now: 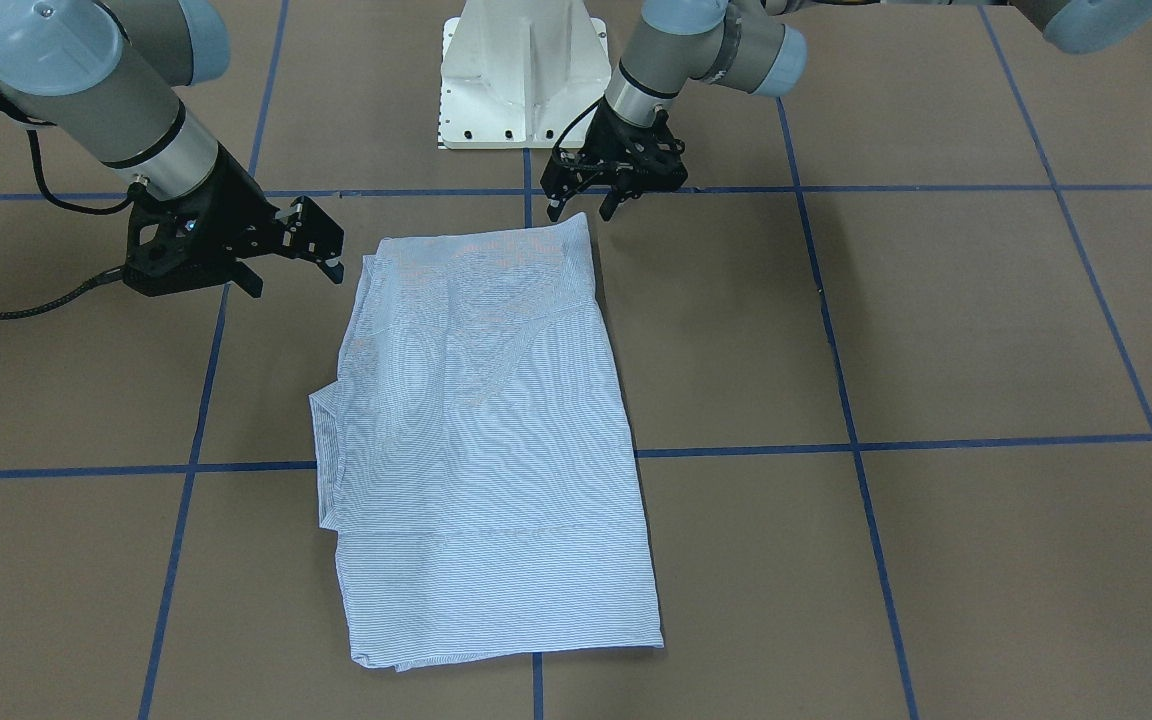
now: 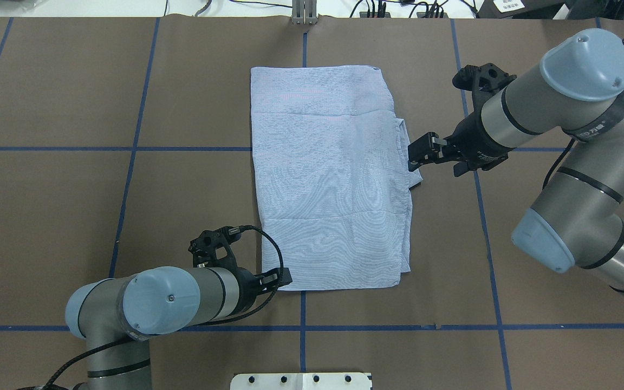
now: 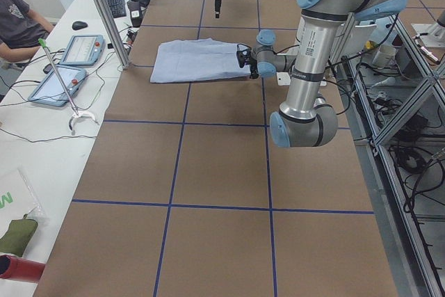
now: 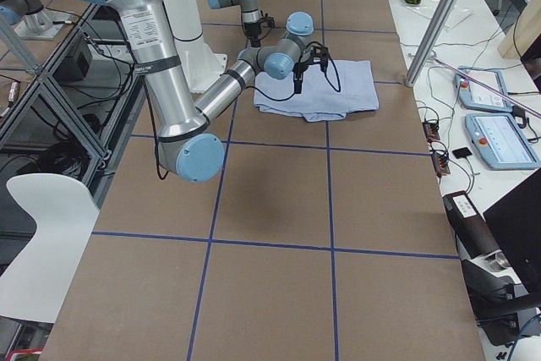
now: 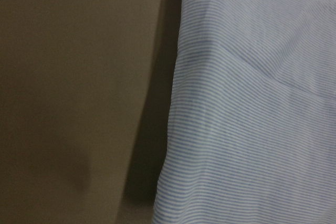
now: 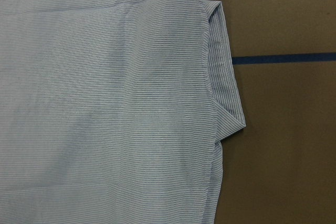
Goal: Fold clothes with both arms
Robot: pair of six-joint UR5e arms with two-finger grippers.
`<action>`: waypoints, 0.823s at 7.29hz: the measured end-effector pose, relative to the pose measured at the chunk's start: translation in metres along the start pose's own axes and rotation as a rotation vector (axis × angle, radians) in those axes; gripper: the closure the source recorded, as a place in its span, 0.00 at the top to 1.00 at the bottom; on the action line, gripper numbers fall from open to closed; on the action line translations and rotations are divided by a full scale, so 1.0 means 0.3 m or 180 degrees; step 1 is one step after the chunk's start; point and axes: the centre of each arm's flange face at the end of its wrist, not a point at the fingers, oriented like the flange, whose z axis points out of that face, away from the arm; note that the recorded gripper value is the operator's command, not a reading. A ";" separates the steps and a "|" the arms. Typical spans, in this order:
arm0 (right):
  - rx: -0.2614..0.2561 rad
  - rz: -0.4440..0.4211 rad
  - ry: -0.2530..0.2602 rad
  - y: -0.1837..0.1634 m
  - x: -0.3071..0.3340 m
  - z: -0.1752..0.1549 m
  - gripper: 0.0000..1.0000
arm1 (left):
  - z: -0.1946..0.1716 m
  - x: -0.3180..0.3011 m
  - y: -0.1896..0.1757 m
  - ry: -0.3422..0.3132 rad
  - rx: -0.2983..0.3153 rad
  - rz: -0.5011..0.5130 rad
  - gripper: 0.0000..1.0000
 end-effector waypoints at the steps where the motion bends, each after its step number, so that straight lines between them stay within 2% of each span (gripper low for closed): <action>1: 0.0002 0.0000 -0.0003 0.000 -0.002 -0.001 1.00 | 0.014 -0.001 0.005 -0.0020 -0.0006 0.0004 0.67; 2: 0.0004 -0.0001 -0.0004 -0.001 -0.003 -0.002 1.00 | 0.019 0.002 0.006 -0.0025 -0.0007 0.0005 0.64; 4: 0.0007 -0.0002 -0.0004 -0.001 -0.004 -0.002 1.00 | 0.018 0.014 0.009 -0.0009 -0.0011 0.0006 0.49; 6: 0.0002 0.0001 0.0001 -0.002 -0.001 0.000 1.00 | 0.017 0.017 -0.002 -0.0006 0.0008 -0.0001 0.47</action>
